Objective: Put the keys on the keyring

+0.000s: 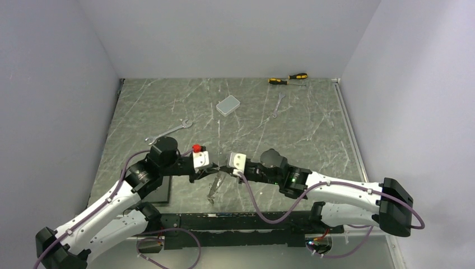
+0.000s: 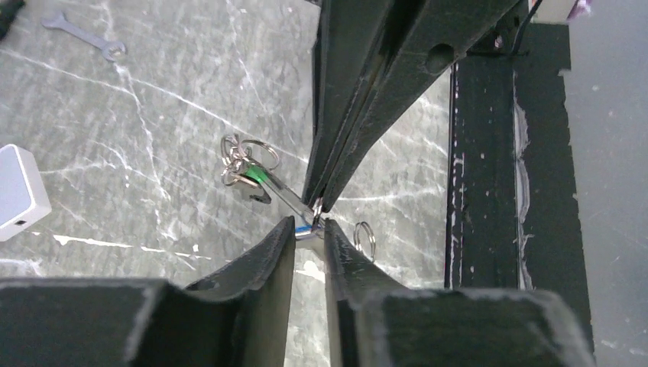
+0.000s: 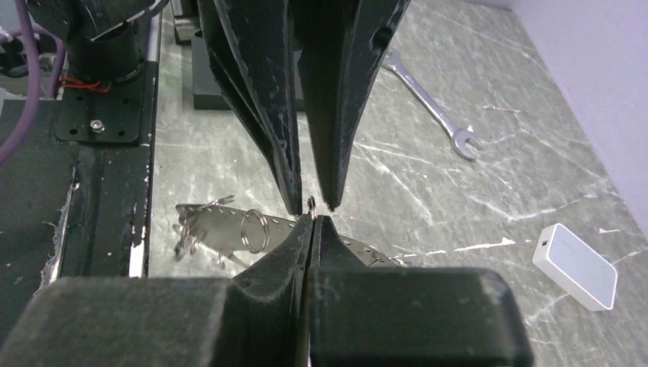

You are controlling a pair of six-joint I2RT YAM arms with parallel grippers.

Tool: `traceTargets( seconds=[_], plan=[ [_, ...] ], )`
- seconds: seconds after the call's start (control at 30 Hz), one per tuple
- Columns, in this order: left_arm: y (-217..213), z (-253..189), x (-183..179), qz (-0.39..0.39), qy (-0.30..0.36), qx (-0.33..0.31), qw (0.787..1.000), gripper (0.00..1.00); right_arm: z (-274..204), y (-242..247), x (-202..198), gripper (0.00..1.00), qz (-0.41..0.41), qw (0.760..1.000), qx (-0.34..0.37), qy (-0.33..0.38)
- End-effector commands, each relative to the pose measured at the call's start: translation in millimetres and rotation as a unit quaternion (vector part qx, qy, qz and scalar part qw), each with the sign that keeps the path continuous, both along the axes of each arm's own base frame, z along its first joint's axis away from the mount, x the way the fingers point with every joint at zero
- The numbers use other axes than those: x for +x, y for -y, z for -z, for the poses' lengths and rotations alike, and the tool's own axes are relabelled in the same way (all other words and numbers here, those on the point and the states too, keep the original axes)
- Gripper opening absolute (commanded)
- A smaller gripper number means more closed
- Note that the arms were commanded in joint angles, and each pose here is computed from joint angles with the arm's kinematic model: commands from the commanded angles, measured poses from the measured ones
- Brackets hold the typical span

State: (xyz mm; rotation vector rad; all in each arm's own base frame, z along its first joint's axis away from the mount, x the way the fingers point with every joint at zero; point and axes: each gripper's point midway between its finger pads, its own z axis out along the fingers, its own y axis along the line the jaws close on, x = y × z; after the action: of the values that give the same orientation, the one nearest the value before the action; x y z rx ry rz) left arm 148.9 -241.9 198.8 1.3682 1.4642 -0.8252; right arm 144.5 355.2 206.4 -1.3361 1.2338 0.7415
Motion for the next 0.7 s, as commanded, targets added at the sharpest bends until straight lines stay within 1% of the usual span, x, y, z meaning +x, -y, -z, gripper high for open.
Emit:
traceTargets(
  seconds=[0.0,0.1,0.17,0.43,0.67],
  plan=[
    [3,-42,4,-0.008,0.058,-0.06,0.996,0.33,-52,6,-3,0.0,-0.003,0.995,0.09,0.053],
    [1,-46,2,-0.011,0.066,-0.074,0.995,0.43,-62,14,-9,0.0,-0.01,0.991,0.112,0.068],
    [1,-47,0,-0.007,0.067,-0.079,0.995,0.46,-69,18,-13,0.0,-0.016,0.989,0.129,0.075],
    [11,-46,-11,0.041,0.047,-0.085,0.994,0.44,-85,26,-34,0.0,-0.057,0.978,0.18,0.086],
    [16,-49,-22,0.071,0.038,-0.103,0.991,0.44,-99,25,-42,0.0,-0.076,0.967,0.226,0.088]
  ],
)
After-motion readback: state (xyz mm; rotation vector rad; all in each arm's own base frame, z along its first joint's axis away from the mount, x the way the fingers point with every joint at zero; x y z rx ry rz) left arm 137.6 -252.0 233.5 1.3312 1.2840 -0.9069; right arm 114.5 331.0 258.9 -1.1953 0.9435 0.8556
